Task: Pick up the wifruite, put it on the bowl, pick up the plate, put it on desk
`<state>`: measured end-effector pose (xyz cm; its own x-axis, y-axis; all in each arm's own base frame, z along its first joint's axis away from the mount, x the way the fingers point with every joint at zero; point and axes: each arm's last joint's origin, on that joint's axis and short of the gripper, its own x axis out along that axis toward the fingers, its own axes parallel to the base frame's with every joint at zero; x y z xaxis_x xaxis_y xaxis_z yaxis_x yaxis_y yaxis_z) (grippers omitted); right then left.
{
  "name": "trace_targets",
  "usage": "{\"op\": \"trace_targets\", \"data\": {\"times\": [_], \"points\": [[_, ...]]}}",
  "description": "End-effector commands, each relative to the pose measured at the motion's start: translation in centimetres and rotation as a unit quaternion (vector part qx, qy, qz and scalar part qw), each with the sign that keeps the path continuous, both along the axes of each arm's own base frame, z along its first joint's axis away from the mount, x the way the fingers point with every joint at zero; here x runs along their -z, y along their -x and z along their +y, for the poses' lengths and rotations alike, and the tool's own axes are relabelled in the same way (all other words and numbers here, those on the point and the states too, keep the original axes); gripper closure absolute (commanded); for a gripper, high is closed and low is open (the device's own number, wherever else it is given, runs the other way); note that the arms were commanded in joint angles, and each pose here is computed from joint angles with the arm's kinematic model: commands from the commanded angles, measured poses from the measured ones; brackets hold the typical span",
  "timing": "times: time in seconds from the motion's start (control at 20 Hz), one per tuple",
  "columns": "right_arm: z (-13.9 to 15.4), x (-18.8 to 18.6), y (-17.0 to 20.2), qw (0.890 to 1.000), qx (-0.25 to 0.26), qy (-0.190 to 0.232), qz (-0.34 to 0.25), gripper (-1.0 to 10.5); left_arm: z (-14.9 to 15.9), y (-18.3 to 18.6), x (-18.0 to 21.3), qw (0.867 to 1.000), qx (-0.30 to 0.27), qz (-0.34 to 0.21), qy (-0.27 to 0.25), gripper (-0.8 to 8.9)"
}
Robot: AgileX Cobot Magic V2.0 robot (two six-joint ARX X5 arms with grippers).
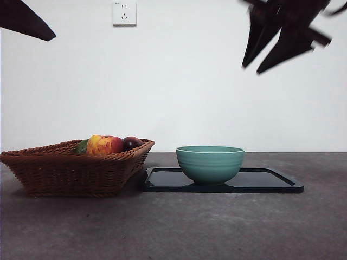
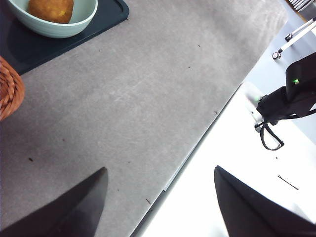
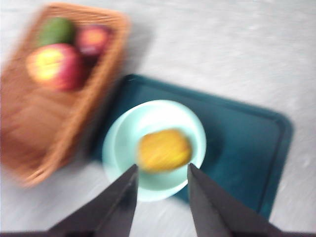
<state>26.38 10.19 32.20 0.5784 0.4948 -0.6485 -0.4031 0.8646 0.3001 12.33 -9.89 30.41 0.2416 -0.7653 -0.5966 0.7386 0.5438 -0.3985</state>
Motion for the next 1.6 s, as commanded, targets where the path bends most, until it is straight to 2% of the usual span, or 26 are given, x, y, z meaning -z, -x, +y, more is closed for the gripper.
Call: {"op": "trace_targets", "data": {"times": [0.05,0.2,0.45,0.7,0.85,1.05,1.6], "points": [[-0.4,-1.9,2.2,0.999,-0.029,0.004,-0.015,7.9,-0.2,-0.1,-0.2,1.000,0.009,-0.008,0.003,4.71],[-1.2,-3.5,5.8,0.999,-0.045,0.015,-0.015,7.9,-0.2,-0.1,-0.2,1.000,0.009,-0.008,0.003,4.71],[-2.5,-4.3,10.1,0.998,-0.056,0.012,-0.030,7.9,-0.2,-0.1,-0.2,1.000,0.009,-0.008,0.003,4.71],[-3.2,-1.5,13.1,0.997,-0.073,0.011,-0.021,7.9,-0.2,-0.1,-0.2,1.000,0.009,-0.008,0.003,4.71],[-3.5,0.6,14.5,0.994,-0.108,-0.010,0.001,7.9,-0.2,-0.1,-0.2,1.000,0.009,-0.008,0.003,4.71],[-3.8,1.8,15.6,0.993,-0.120,-0.017,0.004,7.9,-0.2,-0.1,-0.2,1.000,0.009,-0.007,0.003,4.71],[-3.9,1.7,15.8,0.993,-0.120,-0.019,0.001,7.9,-0.2,-0.1,-0.2,1.000,0.009,-0.007,0.003,4.71]]}}
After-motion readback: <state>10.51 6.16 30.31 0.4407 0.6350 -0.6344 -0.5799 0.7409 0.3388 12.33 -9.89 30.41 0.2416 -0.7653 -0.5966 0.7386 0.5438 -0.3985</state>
